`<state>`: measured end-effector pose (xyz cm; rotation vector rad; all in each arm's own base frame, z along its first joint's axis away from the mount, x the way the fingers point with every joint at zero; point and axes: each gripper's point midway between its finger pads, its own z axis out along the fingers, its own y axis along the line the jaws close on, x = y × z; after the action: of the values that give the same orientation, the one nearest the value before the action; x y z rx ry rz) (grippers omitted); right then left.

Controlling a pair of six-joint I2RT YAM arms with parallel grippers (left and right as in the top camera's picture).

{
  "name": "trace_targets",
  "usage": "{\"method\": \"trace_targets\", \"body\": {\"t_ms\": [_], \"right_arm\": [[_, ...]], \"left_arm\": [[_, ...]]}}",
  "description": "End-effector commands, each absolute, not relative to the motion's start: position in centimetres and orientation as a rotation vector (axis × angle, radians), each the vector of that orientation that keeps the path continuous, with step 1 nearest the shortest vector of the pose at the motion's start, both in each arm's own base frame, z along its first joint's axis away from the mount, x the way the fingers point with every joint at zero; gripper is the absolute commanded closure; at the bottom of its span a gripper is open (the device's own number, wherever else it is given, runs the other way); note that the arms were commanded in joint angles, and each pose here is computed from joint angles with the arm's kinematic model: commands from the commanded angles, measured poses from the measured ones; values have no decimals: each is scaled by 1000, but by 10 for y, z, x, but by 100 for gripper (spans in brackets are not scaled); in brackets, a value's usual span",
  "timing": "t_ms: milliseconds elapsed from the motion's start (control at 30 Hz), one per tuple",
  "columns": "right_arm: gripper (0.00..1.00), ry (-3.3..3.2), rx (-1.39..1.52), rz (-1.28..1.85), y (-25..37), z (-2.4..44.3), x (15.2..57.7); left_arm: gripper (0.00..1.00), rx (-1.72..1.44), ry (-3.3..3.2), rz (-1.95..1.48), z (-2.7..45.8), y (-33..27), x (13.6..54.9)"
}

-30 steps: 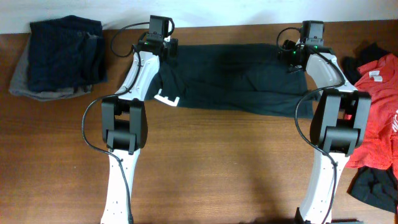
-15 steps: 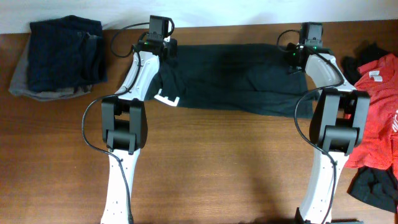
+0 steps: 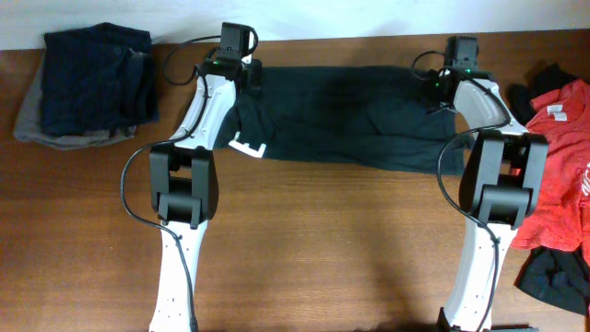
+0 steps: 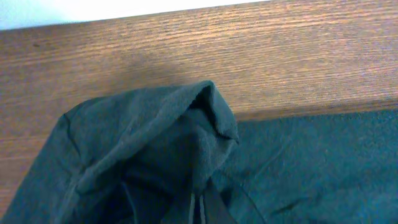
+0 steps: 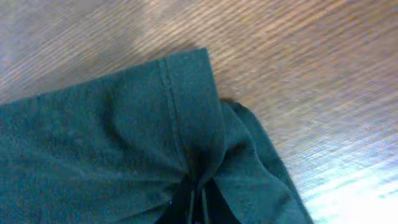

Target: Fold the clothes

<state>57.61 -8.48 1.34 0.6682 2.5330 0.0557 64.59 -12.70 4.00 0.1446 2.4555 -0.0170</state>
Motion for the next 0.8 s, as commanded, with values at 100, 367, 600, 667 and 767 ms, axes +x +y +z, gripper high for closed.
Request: {"method": "trace_targets", "body": {"t_ms": [100,367,600,667,767], "right_arm": [[96,2445,698,34,-104,84,584],[96,2481,712,32,-101,107,568],[96,2527,723,25,-99,114,552],[96,2533,725,24,-98,118,548],[96,2530,726,23,-98,129,543]], "left_arm": [[99,139,2403,-18,89,-128,654],[100,146,2467,-6,116,-124,634],[99,159,2559,13,132,-118,606],[99,161,2582,18,136,-116,598],[99,162,2610,36,143,-112,587]]}}
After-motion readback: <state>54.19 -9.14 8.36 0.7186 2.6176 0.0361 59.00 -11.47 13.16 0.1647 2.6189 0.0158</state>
